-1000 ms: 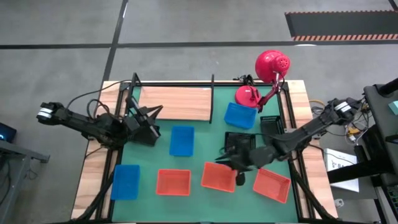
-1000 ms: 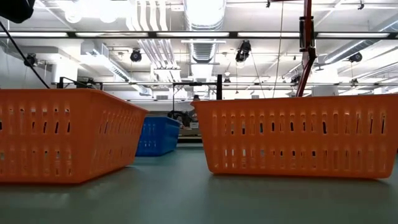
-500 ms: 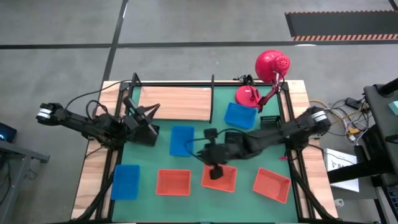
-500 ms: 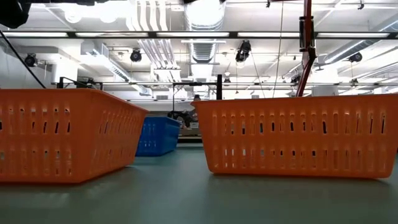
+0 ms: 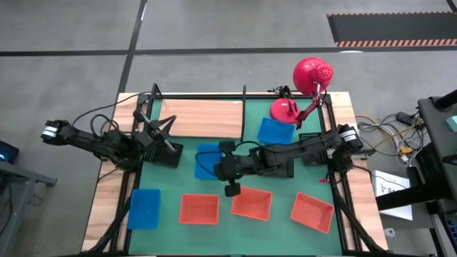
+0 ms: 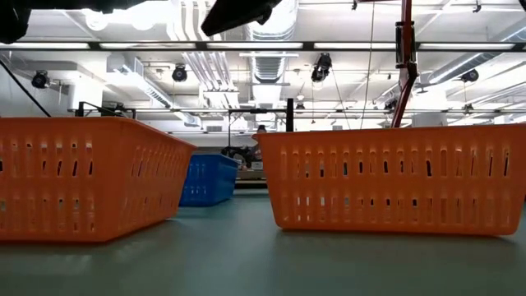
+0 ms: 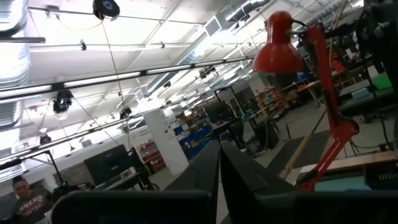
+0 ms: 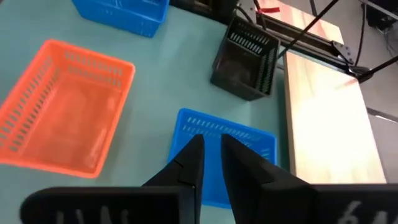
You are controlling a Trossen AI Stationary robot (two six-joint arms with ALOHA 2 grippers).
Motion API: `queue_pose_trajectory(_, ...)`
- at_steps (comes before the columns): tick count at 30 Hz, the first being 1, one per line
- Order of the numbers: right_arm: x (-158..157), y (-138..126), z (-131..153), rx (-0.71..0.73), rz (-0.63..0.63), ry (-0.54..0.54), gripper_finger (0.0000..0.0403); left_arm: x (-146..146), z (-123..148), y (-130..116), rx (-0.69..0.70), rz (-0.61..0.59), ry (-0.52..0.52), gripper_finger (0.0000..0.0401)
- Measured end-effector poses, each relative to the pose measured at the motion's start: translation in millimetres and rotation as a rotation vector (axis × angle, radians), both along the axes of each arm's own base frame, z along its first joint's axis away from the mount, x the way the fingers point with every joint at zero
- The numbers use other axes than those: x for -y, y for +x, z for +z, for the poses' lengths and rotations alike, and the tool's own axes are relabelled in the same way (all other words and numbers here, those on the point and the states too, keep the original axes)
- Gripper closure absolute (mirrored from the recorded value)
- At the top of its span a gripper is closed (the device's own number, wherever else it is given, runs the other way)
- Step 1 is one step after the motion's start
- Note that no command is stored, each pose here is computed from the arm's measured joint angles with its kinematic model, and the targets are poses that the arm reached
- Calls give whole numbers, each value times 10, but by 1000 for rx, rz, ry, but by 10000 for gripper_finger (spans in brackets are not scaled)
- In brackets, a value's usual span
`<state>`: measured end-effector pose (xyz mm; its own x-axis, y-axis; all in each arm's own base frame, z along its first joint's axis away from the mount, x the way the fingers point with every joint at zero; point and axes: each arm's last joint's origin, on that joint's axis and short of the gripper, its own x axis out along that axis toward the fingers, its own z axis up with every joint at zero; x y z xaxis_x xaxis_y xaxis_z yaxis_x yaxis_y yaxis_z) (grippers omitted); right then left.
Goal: Stack baskets on shelf by color
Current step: Put the middle blue bin on the shelf
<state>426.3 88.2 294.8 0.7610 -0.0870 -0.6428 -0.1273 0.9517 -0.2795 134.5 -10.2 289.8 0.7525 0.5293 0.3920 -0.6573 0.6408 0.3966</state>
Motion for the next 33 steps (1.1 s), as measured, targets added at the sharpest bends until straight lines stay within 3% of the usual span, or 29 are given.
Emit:
queue_pose_trajectory(6, -21, 109, -178, -29, -26, 20, 314, -1, -9, -1, -3, 5, -2, 401)
queue_pose_trajectory(15, 6, 314, -348, 53, -75, 83, 258, -5, -11, -3, -17, 27, 5, 401)
queue_pose_trajectory(21, 37, 461, -609, 49, -91, 138, 252, -7, -10, -4, -18, 32, 4, 401)
queue_pose_trajectory(27, 173, 517, -721, 10, -87, 298, 252, -6, -12, -2, -20, 33, 4, 401)
queue_pose_trajectory(33, 183, 491, -984, -119, -133, 304, 252, -6, -12, -1, -20, 33, 4, 401)
